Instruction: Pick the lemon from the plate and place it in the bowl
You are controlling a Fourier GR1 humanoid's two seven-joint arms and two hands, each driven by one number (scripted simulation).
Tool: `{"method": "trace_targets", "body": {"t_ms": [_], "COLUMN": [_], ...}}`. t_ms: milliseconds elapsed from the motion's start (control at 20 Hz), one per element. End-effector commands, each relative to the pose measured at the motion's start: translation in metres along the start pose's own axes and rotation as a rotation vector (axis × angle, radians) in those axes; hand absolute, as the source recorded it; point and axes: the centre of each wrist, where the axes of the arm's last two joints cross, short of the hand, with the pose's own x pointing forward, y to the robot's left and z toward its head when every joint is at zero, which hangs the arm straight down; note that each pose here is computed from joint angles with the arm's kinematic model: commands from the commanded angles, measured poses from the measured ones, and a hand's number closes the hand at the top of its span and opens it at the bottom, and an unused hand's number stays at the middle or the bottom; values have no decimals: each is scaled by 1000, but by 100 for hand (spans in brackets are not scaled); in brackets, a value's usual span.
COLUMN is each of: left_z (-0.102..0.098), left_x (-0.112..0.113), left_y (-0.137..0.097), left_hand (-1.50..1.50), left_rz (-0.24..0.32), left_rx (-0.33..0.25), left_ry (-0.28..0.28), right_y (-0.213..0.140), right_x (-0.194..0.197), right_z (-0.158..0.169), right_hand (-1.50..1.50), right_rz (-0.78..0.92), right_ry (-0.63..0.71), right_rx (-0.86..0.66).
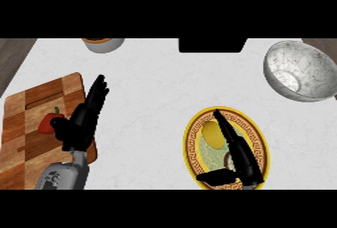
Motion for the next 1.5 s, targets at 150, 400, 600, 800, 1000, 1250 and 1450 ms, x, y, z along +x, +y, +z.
{"method": "trace_targets", "body": {"t_ms": [150, 400, 600, 800, 1000, 1250, 1450], "left_z": [-2, 6, 14, 13, 1, 9, 13], "left_x": [4, -3, -7, -17, -19, -13, -15], "left_y": [0, -5, 2, -7, -14, 2, 7], "left_hand": [0, 0, 0, 0, 0, 0, 0], "left_rz": [15, 9, 20, 3, -11, 5, -5], "left_rx": [-1, 7, -8, -13, 8, -23, 19], "left_ry": [30, 10, 14, 16, 4, 11, 6], "right_y": [8, 4, 8, 6, 33, 22, -34], "right_x": [-9, -25, -44, -40, -34, -18, -36], "right_z": [-15, -34, -31, -30, -14, -33, -21], "right_hand": [-150, -150, -150, 150, 150, 150, 150], "right_rz": [135, 230, 141, 305, 346, 275, 132], "right_ry": [59, 98, 91, -8, -60, -67, -110], "right_rx": [-65, -34, -2, 130, 136, 134, 250]}}
